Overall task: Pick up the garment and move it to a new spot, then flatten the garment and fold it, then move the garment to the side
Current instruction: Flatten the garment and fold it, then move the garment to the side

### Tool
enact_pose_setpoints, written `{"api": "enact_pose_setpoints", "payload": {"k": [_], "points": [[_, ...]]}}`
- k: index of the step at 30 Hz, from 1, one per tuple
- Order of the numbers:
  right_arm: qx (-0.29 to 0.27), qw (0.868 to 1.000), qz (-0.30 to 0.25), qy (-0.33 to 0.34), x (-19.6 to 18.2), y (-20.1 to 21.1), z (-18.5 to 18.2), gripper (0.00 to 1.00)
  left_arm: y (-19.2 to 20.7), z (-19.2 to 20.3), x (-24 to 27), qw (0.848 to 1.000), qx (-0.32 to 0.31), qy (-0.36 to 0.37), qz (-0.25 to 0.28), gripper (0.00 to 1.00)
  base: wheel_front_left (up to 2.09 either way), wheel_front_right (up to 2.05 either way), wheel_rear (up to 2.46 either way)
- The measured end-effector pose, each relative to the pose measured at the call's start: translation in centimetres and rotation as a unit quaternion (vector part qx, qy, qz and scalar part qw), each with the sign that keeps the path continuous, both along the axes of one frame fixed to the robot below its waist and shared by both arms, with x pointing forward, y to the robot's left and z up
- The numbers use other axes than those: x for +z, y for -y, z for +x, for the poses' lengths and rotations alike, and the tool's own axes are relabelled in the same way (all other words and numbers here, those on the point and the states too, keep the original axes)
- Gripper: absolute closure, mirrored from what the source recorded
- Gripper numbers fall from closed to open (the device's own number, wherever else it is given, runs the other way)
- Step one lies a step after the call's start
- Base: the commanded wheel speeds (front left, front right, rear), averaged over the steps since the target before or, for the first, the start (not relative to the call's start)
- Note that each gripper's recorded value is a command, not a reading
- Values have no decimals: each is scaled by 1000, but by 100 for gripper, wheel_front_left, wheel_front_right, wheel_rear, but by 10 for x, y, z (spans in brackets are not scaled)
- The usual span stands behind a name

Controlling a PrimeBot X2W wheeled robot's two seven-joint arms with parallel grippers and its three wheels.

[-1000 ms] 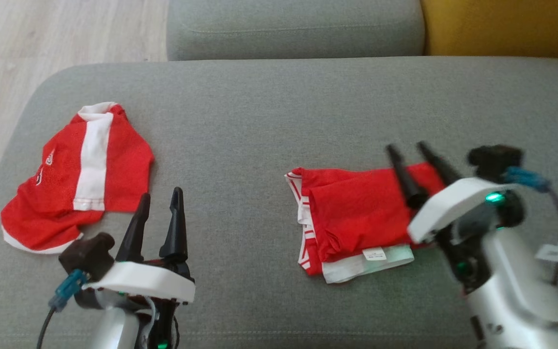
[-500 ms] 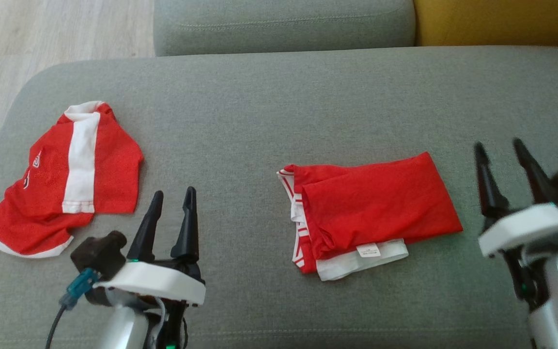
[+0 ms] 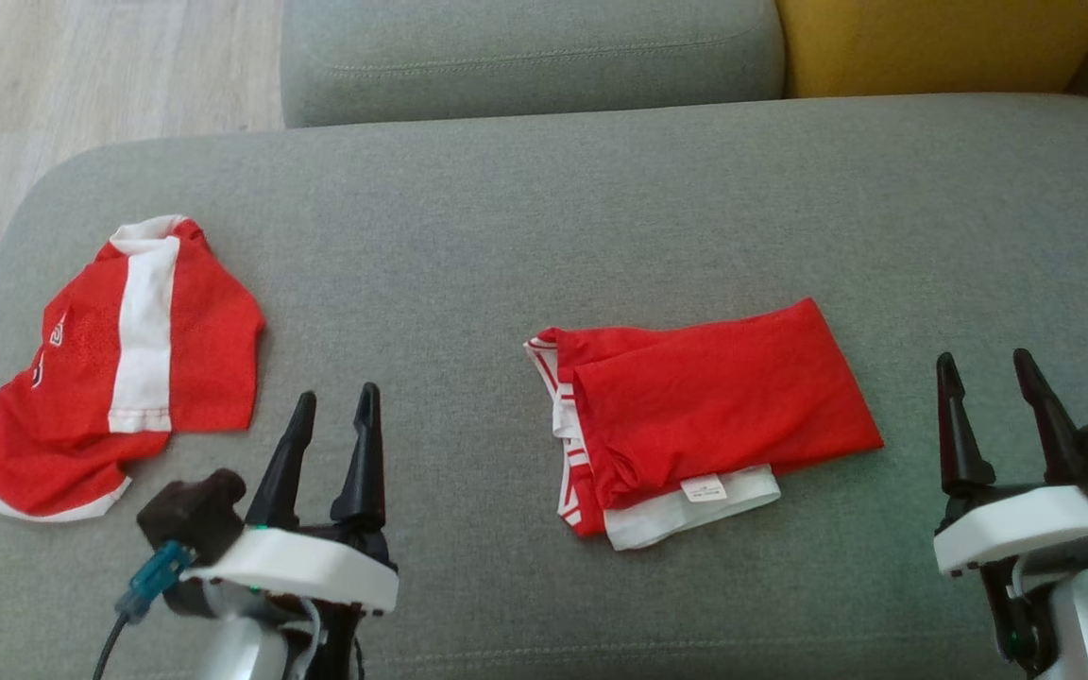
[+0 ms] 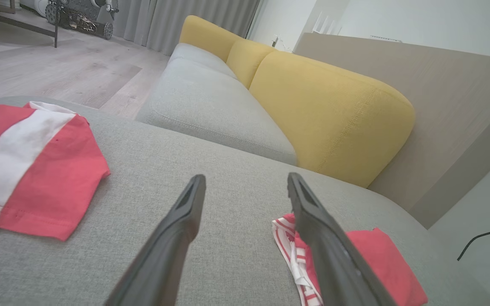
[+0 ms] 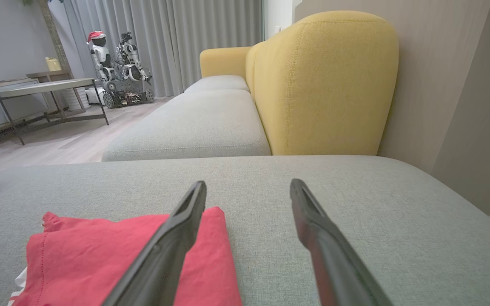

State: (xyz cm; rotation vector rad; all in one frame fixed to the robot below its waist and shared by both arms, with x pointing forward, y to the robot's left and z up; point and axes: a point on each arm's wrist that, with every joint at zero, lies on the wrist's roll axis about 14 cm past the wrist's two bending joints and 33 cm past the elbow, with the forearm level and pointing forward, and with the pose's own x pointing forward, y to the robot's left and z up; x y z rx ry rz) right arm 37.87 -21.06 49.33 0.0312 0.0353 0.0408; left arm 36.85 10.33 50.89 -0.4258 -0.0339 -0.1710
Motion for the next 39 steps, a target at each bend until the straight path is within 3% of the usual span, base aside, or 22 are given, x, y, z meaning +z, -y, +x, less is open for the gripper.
{"api": "enact_pose_setpoints", "payload": {"k": [16, 27, 39], "points": [[-2, 1000, 5, -10, -9, -2, 4, 0, -3, 3, -4, 1000, 5, -6, -3, 0, 0, 0, 0], [20, 993, 11, -115, -60, -18, 38, 0, -3, 21, -20, 1000, 4, -26, 3, 0, 0, 0, 0], [51, 974, 20, -222, -119, -41, 58, 0, -15, 34, -34, 999, 18, -44, 10, 0, 0, 0, 0]]}}
